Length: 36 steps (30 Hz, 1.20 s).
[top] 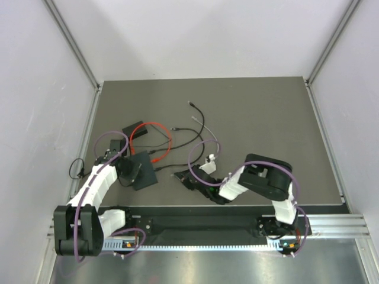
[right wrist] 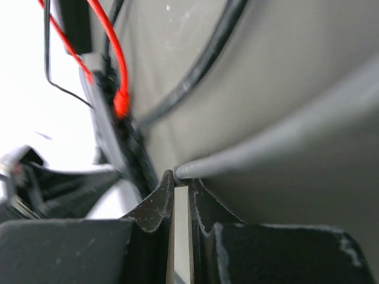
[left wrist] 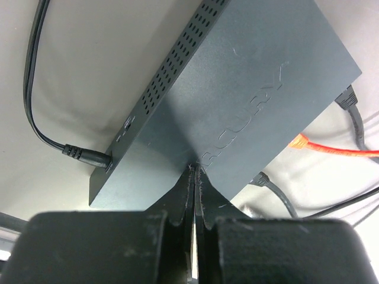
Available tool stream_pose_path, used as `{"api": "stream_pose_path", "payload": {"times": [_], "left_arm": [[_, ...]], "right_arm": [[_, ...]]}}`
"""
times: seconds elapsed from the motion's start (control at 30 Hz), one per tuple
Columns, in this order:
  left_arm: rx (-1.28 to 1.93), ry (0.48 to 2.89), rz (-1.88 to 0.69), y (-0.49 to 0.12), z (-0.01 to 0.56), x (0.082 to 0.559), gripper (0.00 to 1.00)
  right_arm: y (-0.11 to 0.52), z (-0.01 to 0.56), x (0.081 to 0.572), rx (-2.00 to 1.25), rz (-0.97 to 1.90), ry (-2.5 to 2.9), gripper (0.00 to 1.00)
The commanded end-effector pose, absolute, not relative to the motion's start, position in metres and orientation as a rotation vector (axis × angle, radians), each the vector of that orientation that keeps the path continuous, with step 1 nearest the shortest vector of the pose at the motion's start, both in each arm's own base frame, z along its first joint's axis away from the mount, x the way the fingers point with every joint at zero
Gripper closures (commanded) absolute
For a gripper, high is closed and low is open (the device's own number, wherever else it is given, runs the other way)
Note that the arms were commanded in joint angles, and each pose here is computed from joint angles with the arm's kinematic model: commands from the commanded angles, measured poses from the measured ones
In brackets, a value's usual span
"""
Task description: Pull the plug from the switch port
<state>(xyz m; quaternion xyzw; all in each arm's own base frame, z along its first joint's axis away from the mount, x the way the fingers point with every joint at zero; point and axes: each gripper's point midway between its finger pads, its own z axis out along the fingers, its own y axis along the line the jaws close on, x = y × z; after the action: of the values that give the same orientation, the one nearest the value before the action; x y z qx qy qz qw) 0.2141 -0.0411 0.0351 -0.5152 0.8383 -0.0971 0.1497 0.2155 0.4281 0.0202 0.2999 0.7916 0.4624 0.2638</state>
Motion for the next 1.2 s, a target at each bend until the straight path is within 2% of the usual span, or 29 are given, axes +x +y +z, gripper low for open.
{"api": "stream_pose_path", "payload": {"times": [0.0, 0.13, 0.33, 0.53, 0.67, 0.9, 1.03, 1.17], "left_arm": [[-1.449, 2.575, 0.085, -0.011, 0.009, 0.155, 1.0], [-1.349, 2.542, 0.062, -0.007, 0.031, 0.166, 1.0], [-1.247, 2.506, -0.131, -0.022, 0.062, 0.182, 1.0], [-1.062, 2.531, -0.401, -0.052, 0.085, 0.197, 1.0], [-0.92, 2.511, -0.543, -0.067, 0.103, 0.208, 1.0], [-0.837, 2.475, -0.607, -0.073, 0.117, 0.219, 1.0], [-0.78, 2.491, -0.673, -0.082, 0.119, 0.221, 1.0], [-0.72, 2.482, -0.709, -0.086, 0.124, 0.223, 1.0]], "right_arm": [[0.379, 0.005, 0.203, 0.587, 0.938, 2.223, 1.0], [0.352, 0.018, 0.193, 0.447, 0.902, 2.219, 1.0], [0.302, 0.044, 0.19, 0.235, 0.822, 2.23, 1.0], [0.244, 0.079, 0.23, 0.105, 0.711, 2.252, 1.0], [0.187, 0.076, 0.273, 0.252, 0.691, 2.3, 1.0], [0.115, 0.071, 0.325, 0.51, 0.677, 2.26, 1.0], [0.084, 0.067, 0.333, 0.632, 0.657, 2.253, 1.0], [0.017, 0.072, 0.334, 0.821, 0.514, 2.129, 1.0]]}}
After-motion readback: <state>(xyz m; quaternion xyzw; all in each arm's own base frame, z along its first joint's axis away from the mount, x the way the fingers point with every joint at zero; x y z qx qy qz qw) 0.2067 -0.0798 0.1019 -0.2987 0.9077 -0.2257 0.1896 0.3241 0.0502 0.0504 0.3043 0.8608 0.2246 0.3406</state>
